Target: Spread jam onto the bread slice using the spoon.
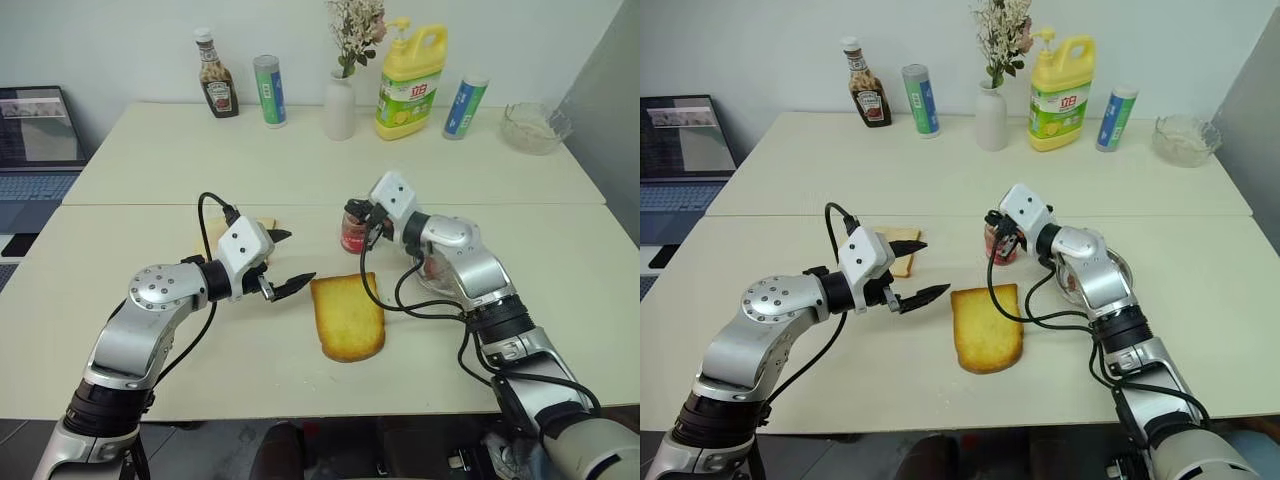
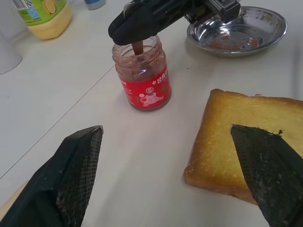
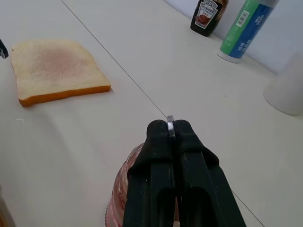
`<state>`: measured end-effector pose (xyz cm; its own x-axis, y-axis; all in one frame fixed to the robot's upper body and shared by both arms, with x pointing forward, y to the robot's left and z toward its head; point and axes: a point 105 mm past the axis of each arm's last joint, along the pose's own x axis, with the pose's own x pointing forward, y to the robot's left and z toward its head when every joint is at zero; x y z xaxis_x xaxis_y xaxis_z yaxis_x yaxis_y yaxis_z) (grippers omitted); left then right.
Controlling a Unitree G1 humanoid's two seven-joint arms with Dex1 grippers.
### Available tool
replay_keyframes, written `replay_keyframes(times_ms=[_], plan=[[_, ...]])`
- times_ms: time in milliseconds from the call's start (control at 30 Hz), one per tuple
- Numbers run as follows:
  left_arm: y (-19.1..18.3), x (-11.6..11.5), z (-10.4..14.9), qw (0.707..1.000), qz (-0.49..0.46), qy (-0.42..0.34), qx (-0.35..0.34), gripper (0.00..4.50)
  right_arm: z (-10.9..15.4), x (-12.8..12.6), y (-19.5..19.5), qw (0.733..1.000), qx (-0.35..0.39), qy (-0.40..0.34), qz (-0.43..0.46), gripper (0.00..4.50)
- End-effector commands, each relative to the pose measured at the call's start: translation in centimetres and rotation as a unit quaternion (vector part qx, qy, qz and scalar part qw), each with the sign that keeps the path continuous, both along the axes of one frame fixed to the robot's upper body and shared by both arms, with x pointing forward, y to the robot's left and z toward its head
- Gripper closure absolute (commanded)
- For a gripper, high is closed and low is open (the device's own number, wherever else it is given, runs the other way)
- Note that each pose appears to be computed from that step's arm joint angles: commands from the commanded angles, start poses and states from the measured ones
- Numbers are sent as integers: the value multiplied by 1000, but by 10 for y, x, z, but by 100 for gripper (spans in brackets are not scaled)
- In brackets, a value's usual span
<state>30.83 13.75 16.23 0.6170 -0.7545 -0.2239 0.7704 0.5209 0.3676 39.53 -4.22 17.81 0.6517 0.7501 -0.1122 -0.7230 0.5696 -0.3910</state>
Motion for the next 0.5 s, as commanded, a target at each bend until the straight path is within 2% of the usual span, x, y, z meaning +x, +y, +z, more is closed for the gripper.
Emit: replay_keyframes(times_ms=[33,500], plan=[[-3,-1,11,1000,-7,-25,-3,0,0,1,0,999,25,37,-11,449],[-4,0,11,1000,-6,-27,-6,0,-4,11,-4,980,124,144,-60,449]])
